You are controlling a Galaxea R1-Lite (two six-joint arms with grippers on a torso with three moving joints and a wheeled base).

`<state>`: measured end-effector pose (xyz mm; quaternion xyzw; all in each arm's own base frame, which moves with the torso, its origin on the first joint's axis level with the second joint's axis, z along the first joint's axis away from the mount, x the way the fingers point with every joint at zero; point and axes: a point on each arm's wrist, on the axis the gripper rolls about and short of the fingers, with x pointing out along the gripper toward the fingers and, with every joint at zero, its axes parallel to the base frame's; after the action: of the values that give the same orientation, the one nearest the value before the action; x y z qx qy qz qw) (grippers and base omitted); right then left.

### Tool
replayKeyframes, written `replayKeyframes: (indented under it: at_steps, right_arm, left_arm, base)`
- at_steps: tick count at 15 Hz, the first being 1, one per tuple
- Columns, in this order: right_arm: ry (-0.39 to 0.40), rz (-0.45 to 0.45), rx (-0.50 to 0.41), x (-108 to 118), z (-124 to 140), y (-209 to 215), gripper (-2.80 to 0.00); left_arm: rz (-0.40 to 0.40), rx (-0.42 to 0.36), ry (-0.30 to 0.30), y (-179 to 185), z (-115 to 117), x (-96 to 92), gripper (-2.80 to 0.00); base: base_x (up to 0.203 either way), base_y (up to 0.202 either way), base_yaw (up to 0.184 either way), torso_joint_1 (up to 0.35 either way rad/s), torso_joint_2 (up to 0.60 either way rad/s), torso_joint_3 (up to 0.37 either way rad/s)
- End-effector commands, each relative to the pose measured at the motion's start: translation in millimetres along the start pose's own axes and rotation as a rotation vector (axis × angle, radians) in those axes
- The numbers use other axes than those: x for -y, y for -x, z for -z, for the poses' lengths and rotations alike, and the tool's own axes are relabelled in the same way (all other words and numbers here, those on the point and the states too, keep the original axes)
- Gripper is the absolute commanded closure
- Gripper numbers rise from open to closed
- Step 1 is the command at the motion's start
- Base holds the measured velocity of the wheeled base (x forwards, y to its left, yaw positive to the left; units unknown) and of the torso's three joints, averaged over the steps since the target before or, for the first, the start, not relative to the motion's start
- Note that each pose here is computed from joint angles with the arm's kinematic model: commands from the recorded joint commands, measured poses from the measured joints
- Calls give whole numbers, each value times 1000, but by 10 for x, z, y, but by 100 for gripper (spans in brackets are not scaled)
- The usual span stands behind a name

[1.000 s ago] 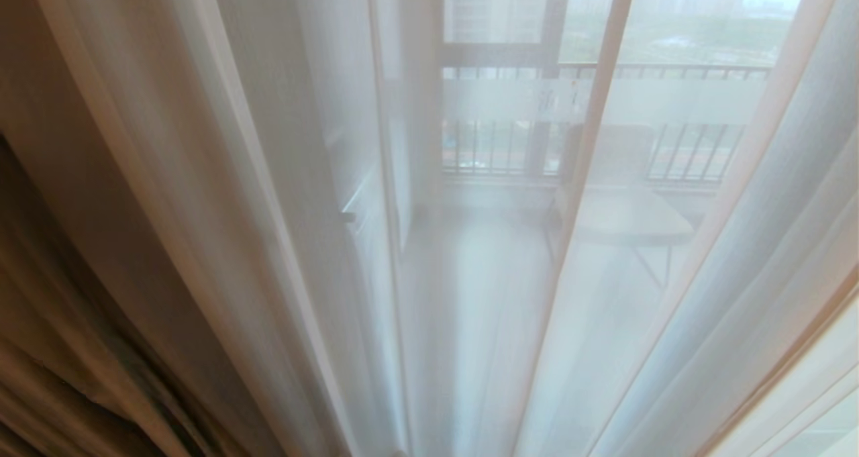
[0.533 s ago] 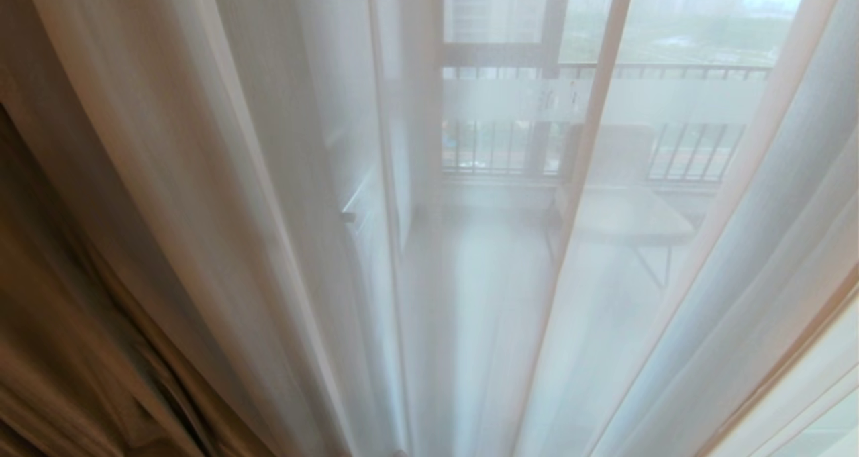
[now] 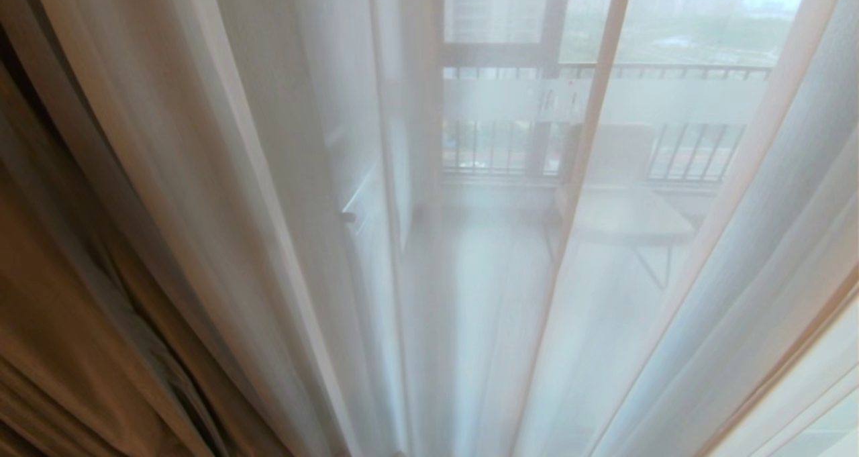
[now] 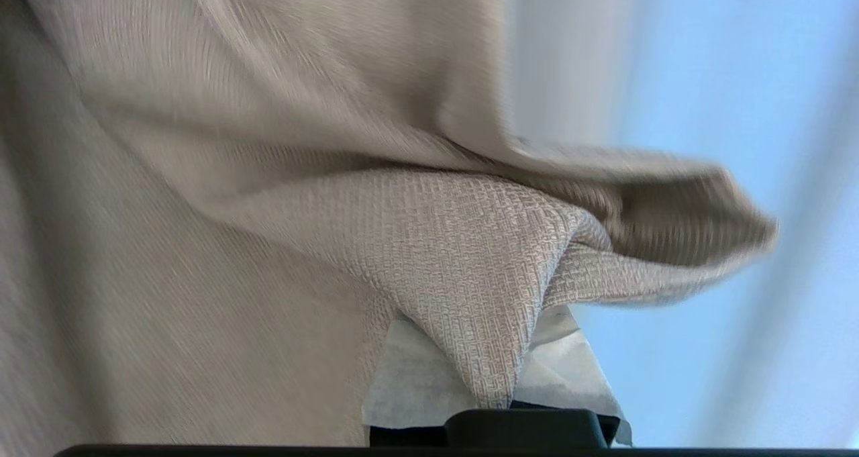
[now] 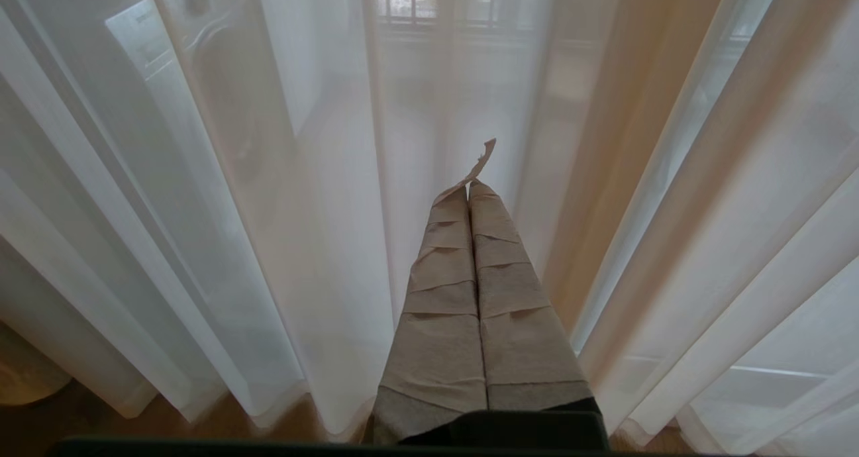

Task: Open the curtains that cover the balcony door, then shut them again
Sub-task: Close the outer curtains on both sides

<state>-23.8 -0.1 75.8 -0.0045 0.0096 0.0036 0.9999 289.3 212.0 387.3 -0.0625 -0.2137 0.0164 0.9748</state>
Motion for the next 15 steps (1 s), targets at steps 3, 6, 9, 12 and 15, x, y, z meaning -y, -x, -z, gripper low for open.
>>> replayKeyframes:
  at_steps: [3,6,9,12,15]
  right_arm:
    - [0,0,-2,0,2,-2,0]
    - [0,0,1,0,-2,1,0]
    - [0,0,0,0,-1,0,0]
    - [0,0,0,0,0,0,0]
    - [0,-1,-1,0,2,-1,0]
  left_arm:
    - [108,-7,46,119,-108,577,0]
    - [190,-32,93,128,-45,901,0]
    - [261,-48,129,111,9,1147,0]
    - [312,-56,153,82,43,1309,0]
    - [361,-65,174,57,76,1459,0]
  base:
    - [0,0,0,0,0,0]
    - [0,0,0,0,0,0]
    - [0,0,0,0,0,0]
    - [0,0,0,0,0,0]
    - [0,0,0,0,0,0]
